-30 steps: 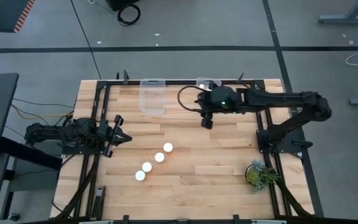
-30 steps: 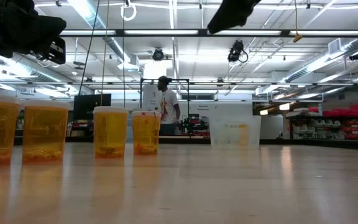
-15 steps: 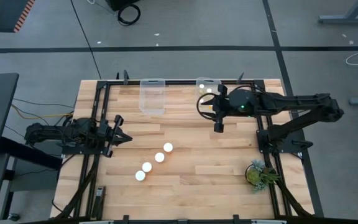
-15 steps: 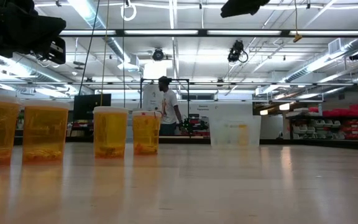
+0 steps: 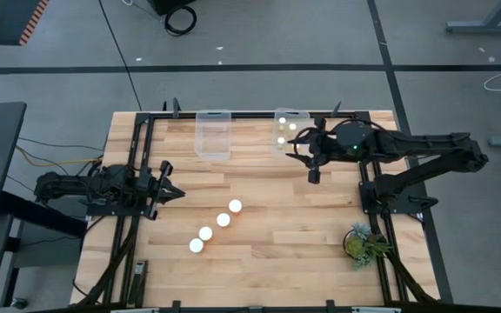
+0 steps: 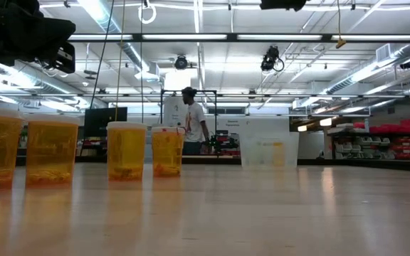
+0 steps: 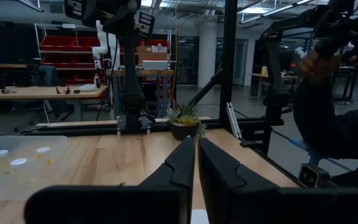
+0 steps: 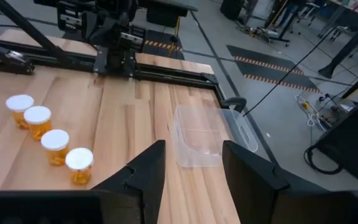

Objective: Pick and place medicine bottles into bin by pill shape (circle, oval)
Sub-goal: Put the top big orange pill bottle into the left transparent bin

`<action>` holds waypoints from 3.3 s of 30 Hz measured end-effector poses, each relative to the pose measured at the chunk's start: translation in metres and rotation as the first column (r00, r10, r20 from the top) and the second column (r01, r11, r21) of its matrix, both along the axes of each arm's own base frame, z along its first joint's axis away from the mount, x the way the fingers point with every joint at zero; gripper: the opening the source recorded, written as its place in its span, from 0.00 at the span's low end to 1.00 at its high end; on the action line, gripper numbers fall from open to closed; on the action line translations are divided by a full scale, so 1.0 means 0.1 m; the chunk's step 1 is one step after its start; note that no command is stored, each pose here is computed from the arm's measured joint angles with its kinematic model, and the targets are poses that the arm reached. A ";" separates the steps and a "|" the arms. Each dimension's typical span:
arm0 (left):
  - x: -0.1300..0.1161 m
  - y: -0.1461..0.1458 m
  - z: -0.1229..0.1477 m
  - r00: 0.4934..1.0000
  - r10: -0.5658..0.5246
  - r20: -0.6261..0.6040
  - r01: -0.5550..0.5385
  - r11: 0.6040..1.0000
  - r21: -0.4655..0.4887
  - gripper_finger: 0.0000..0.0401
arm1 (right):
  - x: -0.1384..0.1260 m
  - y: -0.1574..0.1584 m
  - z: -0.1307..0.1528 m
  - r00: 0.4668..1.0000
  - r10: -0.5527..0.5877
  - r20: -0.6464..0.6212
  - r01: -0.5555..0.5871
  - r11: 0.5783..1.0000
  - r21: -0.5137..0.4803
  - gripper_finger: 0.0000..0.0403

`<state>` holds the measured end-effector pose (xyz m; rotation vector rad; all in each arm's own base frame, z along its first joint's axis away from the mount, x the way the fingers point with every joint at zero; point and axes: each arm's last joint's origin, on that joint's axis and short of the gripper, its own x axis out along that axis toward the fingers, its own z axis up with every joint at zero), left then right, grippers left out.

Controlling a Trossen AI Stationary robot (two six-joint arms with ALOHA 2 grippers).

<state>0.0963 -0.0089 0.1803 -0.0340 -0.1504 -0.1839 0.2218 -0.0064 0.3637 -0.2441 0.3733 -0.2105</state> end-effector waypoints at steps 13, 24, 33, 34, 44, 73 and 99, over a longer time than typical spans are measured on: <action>0.00 0.00 0.01 0.999 -0.042 -0.029 0.034 0.972 -0.233 0.09 | 0.00 0.00 -0.02 1.000 0.006 -0.023 -0.007 1.000 -0.010 0.41; 0.01 0.06 0.06 0.989 0.150 -0.009 -0.143 0.920 -0.366 0.04 | 0.01 0.00 -0.02 1.000 0.006 -0.021 -0.007 1.000 -0.016 0.41; 0.20 0.05 0.31 0.977 0.167 -0.135 -0.201 0.930 -0.308 0.02 | 0.01 0.00 -0.01 1.000 0.005 -0.007 -0.005 1.000 -0.016 0.41; 0.24 0.06 0.35 0.972 0.175 -0.154 -0.215 0.929 -0.302 0.03 | 0.01 0.00 -0.01 1.000 0.005 -0.007 -0.005 1.000 -0.016 0.41; 0.70 0.08 0.45 0.880 0.322 -0.349 -0.420 0.871 -0.255 0.03 | -0.09 -0.02 0.12 0.999 -0.035 0.026 0.037 0.994 -0.106 0.41; 1.75 -0.15 0.38 0.572 0.174 -0.802 -0.366 0.929 -0.059 0.51 | -0.30 -0.02 0.13 0.999 -0.037 -0.024 0.034 0.995 -0.093 0.41; 2.66 -0.33 0.39 0.266 0.221 -0.938 -0.183 0.967 0.176 0.70 | -0.29 -0.02 0.08 0.999 -0.033 -0.038 0.029 0.995 -0.092 0.41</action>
